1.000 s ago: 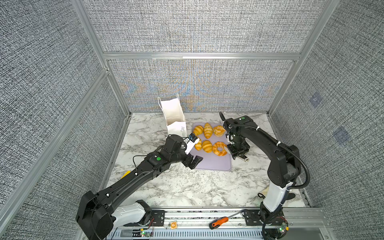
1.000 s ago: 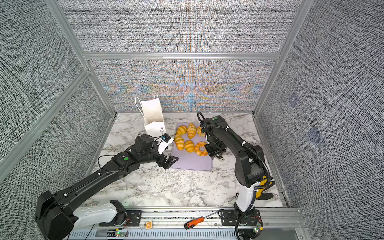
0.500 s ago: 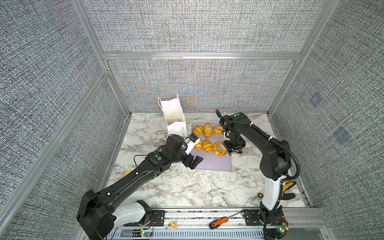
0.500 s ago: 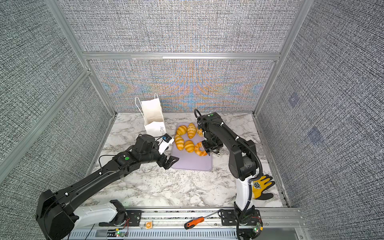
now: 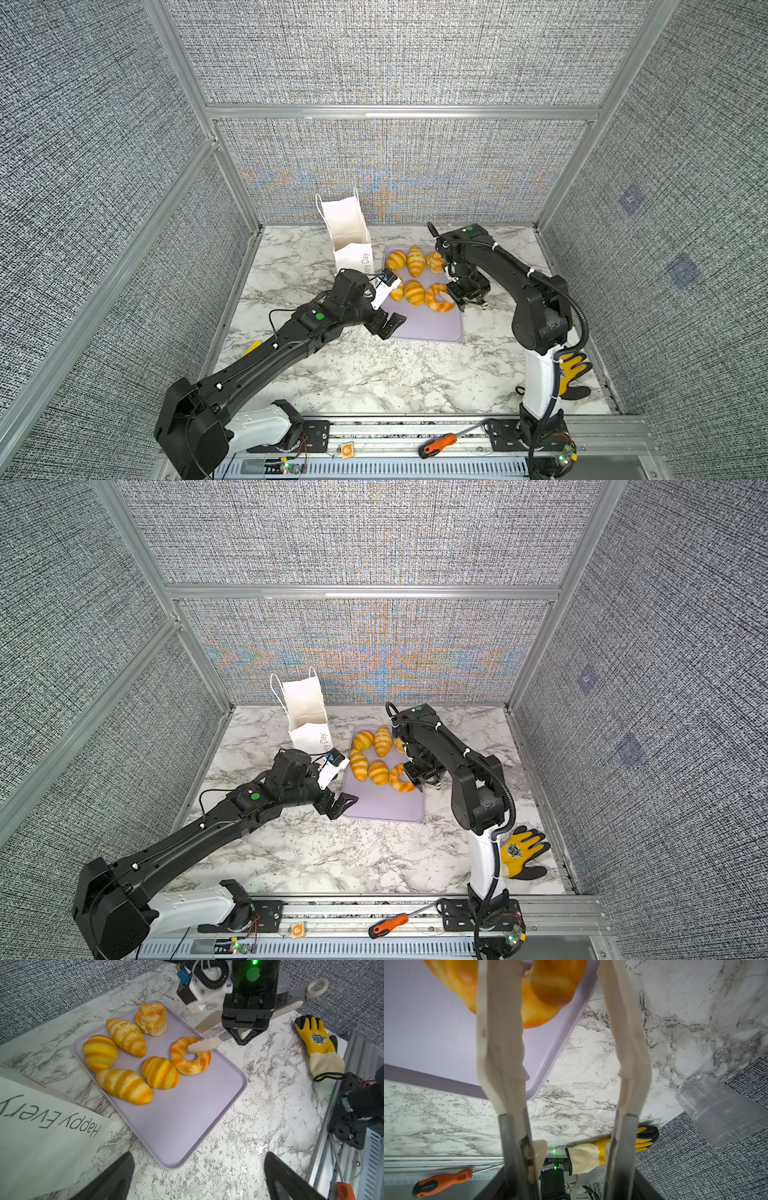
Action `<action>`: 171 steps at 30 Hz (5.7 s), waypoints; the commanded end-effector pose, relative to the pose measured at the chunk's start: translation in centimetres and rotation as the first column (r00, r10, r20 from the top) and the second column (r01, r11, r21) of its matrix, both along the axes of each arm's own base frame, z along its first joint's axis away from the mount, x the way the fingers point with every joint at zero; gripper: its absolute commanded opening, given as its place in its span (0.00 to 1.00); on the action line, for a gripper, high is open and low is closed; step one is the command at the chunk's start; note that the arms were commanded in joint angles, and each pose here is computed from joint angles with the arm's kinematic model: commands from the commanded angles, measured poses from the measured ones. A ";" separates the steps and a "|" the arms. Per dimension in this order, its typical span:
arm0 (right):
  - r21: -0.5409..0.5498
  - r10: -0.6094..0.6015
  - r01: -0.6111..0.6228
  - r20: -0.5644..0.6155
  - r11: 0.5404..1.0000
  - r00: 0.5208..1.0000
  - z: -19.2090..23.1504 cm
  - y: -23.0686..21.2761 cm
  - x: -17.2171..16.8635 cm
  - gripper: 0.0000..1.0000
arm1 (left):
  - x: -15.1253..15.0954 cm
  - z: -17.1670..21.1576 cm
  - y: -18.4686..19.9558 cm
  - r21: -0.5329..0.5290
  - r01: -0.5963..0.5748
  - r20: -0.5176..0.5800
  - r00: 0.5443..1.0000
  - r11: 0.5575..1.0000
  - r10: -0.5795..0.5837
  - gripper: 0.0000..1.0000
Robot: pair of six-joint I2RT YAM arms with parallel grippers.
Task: Place the fake bread into the paper bag
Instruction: 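Close the tongs around the ring-shaped bread with the right gripper, then lift the ring bread with right tongs while left gripper pulls bag back, then carry the ring bread in the tongs over the bag opening with the right gripper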
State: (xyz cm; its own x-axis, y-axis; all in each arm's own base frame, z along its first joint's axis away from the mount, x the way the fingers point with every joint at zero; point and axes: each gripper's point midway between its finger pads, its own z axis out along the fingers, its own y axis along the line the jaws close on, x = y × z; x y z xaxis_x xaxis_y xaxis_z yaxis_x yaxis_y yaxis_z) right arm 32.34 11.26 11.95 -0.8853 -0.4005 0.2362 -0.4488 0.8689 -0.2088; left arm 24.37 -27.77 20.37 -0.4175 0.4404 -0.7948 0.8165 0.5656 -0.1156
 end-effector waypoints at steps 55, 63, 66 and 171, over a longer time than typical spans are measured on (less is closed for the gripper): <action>-0.030 0.029 -0.033 -0.134 0.999 0.991 -2.5 0.2 -0.6 0.36 | 0.5 0.9 0.3 0.017 -0.015 0.032 0.999 1.000 0.014 0.99; 0.094 -0.010 0.013 -0.034 0.996 0.999 -0.5 2.0 -0.2 0.31 | 0.7 2.7 0.1 -0.026 -0.018 0.068 0.997 1.000 0.020 0.99; 0.090 -0.010 0.013 -0.034 0.996 0.999 -0.3 1.8 -0.5 0.27 | 0.8 3.4 0.1 -0.044 -0.028 0.086 0.996 0.999 0.031 0.99; 0.704 -0.237 -0.391 0.617 0.593 0.751 21.4 29.9 4.9 0.20 | 10.3 12.6 22.2 -0.171 -0.684 0.017 0.717 0.709 0.697 0.99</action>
State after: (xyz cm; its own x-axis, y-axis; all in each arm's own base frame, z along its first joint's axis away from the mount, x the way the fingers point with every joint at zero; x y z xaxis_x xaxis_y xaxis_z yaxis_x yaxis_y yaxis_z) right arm 36.23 40.83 32.42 -0.6616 -0.2518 -0.7063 -0.5792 0.7698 0.2681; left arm 34.54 -5.45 32.36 -0.5196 -0.0609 -0.8522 0.2037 0.9599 -0.1928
